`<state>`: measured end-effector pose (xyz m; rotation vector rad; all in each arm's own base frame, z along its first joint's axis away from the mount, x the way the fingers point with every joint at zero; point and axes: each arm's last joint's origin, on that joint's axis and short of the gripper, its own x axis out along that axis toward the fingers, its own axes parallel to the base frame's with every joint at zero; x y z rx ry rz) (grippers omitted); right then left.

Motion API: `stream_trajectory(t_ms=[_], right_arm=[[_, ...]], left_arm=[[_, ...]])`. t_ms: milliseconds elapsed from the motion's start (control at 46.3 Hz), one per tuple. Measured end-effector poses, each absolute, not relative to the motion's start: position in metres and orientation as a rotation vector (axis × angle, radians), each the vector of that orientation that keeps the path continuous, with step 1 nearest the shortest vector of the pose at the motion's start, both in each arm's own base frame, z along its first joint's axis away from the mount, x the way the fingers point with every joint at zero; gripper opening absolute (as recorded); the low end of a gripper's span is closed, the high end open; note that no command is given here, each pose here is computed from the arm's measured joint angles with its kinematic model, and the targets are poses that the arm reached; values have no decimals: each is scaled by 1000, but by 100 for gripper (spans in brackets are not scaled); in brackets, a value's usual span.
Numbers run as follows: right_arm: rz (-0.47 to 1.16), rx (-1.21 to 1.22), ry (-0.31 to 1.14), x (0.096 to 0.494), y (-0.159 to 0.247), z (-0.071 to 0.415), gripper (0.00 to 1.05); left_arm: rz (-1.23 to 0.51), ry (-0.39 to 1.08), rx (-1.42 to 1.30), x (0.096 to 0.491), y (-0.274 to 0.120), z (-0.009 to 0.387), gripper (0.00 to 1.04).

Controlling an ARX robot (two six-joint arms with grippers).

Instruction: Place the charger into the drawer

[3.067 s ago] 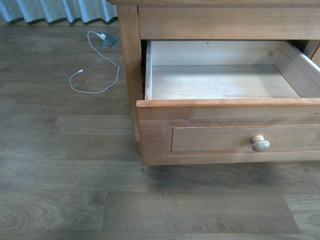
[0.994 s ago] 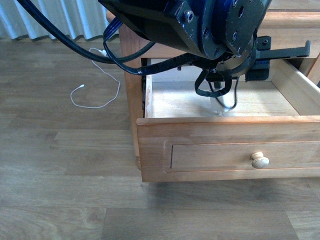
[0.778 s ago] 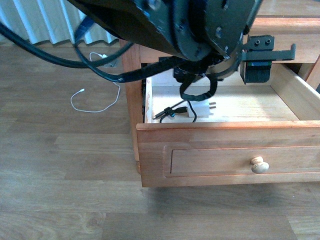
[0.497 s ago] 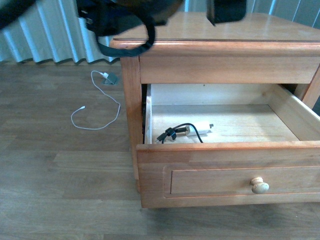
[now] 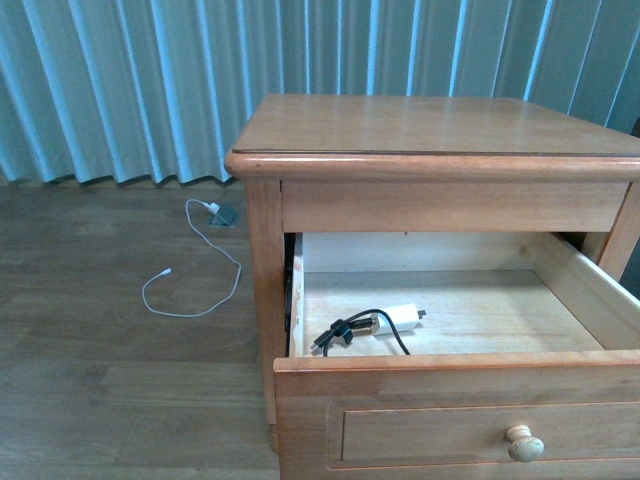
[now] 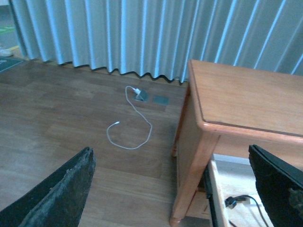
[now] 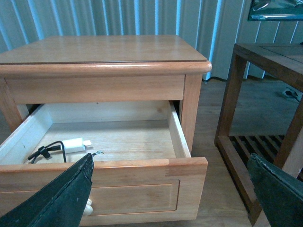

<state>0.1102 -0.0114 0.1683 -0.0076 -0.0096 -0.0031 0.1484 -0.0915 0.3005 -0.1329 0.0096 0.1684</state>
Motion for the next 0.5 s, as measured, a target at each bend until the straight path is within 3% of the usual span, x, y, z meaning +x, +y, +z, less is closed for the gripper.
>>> stream_trajectory(t_ms=[216,454,497], right_arm=[[-3,-8,-9,110,-11,168,96],[-3,-7,-9,110,-11,168,96],[-3,-7,-9,110,-11,168,96]], left_arm=[[268,0,-191,105,-65,285,99],[268,-9,-230,102,-63,285,99],[197,-5,-204,101,-62,284,94]])
